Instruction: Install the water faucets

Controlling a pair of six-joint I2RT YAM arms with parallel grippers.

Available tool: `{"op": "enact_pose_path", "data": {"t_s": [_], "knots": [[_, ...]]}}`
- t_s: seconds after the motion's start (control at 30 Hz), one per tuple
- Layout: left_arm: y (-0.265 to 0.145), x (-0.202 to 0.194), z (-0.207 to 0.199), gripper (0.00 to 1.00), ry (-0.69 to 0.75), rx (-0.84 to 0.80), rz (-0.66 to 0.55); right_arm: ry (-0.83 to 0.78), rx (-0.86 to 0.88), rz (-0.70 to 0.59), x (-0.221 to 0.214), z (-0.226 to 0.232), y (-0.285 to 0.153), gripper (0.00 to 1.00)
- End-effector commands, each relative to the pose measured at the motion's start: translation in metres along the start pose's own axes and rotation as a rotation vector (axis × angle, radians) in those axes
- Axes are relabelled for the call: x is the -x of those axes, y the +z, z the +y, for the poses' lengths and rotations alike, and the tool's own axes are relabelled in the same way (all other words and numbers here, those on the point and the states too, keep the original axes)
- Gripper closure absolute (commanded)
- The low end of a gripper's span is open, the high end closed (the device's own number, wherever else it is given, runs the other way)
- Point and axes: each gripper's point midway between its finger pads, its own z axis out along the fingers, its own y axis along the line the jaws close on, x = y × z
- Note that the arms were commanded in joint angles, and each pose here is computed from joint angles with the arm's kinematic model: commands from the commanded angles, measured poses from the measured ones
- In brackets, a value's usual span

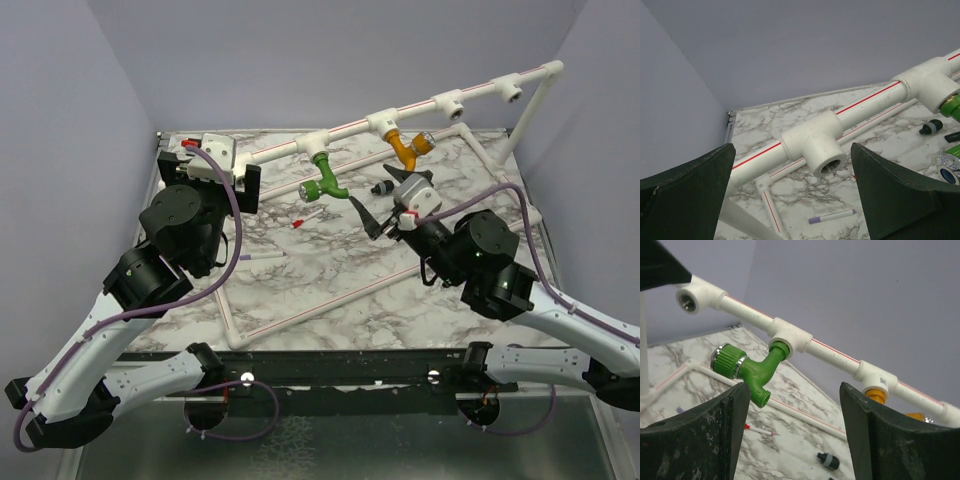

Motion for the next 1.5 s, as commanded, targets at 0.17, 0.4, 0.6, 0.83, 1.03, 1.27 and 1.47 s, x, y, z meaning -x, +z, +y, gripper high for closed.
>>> {"op": "enact_pose_path", "data": {"t_s": [0.17,0.4,0.6,0.83,1.03,1.27,1.47], "knots": [[-0.003,0.005,0.009,0.01,0.006,0.034,-0.003,-0.627,0.343,-0.004,-0.018,0.042,0.004,0.22],[-0.005,0.006,0.013,0.01,0.002,0.043,-0.005,-0.838,0.364,0.041,-0.042,0.049,0.023,0.22],[-0.007,0.006,0.015,0.01,0.003,0.050,-0.006,-0.986,0.302,0.082,-0.056,0.046,0.043,0.26],[-0.009,0.005,0.018,0.01,0.005,0.055,-0.007,-1.066,0.200,0.120,-0.063,0.038,0.059,0.32],[-0.009,0.004,0.018,0.01,0.008,0.056,-0.005,-1.061,0.146,0.128,-0.063,0.036,0.068,0.40],[-0.009,0.003,0.018,0.01,0.015,0.056,-0.004,-1.041,0.121,0.137,-0.072,0.040,0.075,0.49],[-0.010,0.004,0.020,0.01,0.016,0.060,-0.006,-1.009,0.068,0.157,-0.080,0.038,0.077,0.68]]}}
